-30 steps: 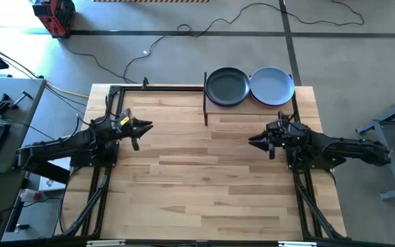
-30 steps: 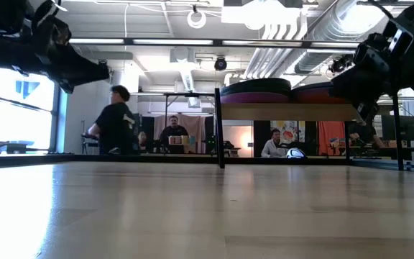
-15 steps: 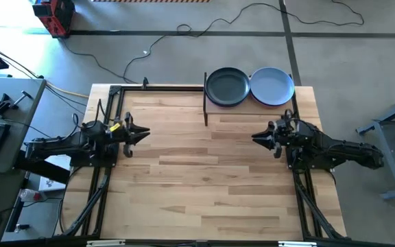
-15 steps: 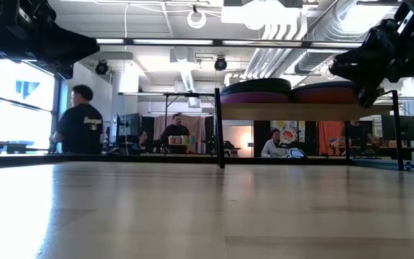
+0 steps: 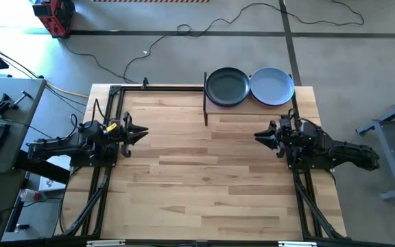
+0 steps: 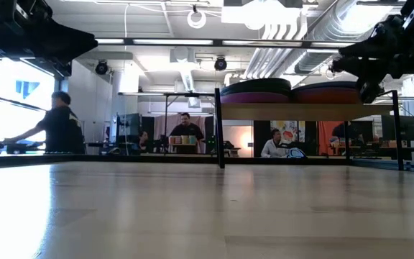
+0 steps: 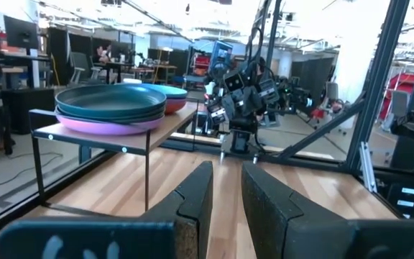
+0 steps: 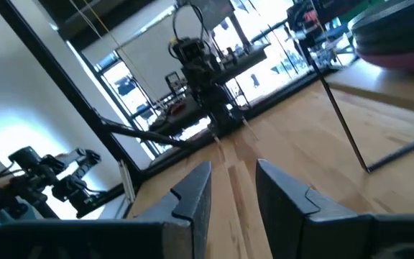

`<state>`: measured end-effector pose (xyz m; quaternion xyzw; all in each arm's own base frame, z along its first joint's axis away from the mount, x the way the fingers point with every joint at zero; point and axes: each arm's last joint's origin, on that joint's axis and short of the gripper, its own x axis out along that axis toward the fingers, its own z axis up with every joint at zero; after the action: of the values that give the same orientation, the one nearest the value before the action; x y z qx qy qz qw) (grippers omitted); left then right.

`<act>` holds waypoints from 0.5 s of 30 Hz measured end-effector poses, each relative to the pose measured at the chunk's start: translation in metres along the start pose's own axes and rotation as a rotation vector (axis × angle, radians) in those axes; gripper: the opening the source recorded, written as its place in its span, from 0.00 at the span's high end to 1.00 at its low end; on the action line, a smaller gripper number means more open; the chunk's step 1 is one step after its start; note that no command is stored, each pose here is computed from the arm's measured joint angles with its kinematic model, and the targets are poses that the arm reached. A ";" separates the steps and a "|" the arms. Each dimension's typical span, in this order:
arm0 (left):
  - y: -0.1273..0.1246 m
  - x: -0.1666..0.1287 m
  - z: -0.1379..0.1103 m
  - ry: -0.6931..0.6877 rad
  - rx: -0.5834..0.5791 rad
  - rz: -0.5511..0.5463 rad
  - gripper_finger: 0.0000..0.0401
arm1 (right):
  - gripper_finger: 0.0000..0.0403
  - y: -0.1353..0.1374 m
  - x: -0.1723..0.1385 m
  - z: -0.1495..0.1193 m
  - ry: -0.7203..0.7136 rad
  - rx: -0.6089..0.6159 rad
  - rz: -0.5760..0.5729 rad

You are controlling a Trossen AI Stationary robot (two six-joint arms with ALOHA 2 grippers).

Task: Place and stack plates onto a shelf
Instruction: Return to Home Position

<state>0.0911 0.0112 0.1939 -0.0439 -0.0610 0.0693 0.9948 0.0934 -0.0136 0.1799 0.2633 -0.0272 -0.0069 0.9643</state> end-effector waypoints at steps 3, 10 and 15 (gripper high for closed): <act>0.000 0.000 0.000 -0.004 0.000 0.003 0.84 | 0.77 -0.001 0.000 -0.001 0.014 0.003 -0.009; 0.000 0.000 0.000 -0.001 0.000 0.005 0.84 | 0.77 -0.002 0.000 -0.003 0.030 0.006 -0.018; 0.000 0.000 0.000 -0.001 0.000 0.005 0.84 | 0.77 -0.002 0.000 -0.003 0.030 0.006 -0.018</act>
<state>0.0912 0.0114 0.1940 -0.0442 -0.0614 0.0718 0.9945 0.0937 -0.0137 0.1765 0.2665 -0.0104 -0.0118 0.9637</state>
